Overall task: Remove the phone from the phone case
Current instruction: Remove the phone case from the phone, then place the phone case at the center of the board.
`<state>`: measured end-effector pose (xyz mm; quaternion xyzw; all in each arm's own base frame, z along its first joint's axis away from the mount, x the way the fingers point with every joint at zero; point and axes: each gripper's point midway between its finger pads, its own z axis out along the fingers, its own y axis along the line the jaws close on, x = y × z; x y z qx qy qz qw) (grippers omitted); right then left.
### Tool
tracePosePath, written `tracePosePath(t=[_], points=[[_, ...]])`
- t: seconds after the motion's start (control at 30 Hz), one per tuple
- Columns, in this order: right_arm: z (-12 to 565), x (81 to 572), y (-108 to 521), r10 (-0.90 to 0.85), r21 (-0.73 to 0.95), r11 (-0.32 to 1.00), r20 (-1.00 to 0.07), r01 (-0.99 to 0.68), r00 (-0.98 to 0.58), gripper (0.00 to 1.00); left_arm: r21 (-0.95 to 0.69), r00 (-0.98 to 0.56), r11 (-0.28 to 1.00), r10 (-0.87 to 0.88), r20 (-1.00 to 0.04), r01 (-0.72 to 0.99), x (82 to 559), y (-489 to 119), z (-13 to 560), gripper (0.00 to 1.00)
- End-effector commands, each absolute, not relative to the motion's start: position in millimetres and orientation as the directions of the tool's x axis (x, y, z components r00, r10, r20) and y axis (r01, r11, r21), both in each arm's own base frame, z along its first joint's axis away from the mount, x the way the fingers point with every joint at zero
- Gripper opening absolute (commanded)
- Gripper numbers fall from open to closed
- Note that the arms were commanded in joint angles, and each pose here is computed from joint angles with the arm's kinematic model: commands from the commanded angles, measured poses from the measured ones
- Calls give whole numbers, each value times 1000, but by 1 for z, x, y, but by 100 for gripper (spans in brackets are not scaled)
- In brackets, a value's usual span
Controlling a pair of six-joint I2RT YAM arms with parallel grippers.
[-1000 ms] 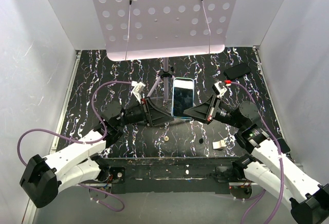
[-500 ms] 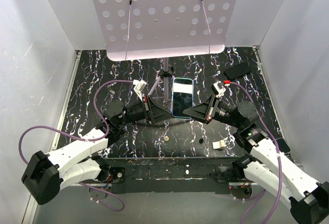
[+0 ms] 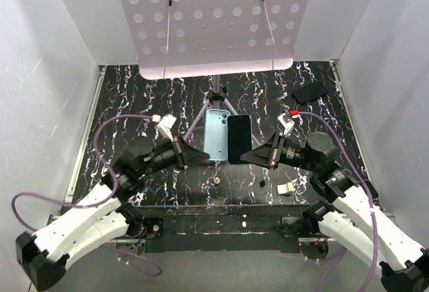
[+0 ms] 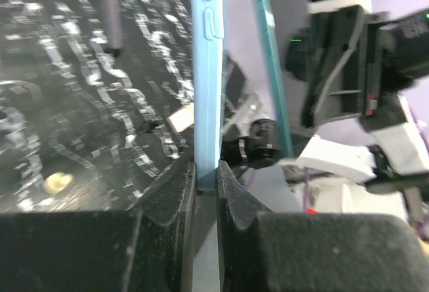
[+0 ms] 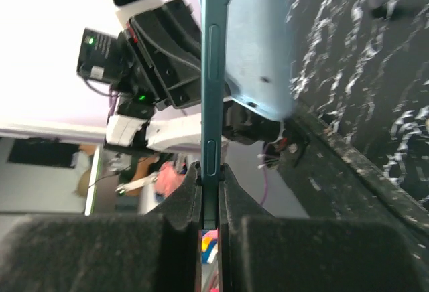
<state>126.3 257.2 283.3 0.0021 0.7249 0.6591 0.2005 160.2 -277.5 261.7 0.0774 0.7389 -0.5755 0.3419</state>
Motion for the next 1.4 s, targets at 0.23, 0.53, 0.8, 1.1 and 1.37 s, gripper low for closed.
tracePosePath(t=[0.23, 0.53, 0.8, 1.1, 1.37], points=[[313, 129, 220, 354, 831, 346, -546, -436, -759, 1, -376, -646, 923, -239, -725, 81, 172, -122, 184, 0], [318, 115, 215, 354, 845, 308, -529, -438, -771, 1, -288, -560, 954, -283, -778, -82, 273, -79, 210, 0], [322, 103, 214, 329, 850, 281, -521, -445, -788, 1, -555, -509, 827, -516, -689, -89, 395, -49, 185, 0], [305, 102, 212, 308, 847, 313, -519, -430, -798, 1, -738, -787, 670, -412, -460, 81, 476, -79, 134, 0], [283, 100, 220, 245, 860, 317, -481, -399, -842, 1, -718, -851, 691, -325, -414, 85, 508, -67, 100, 0]])
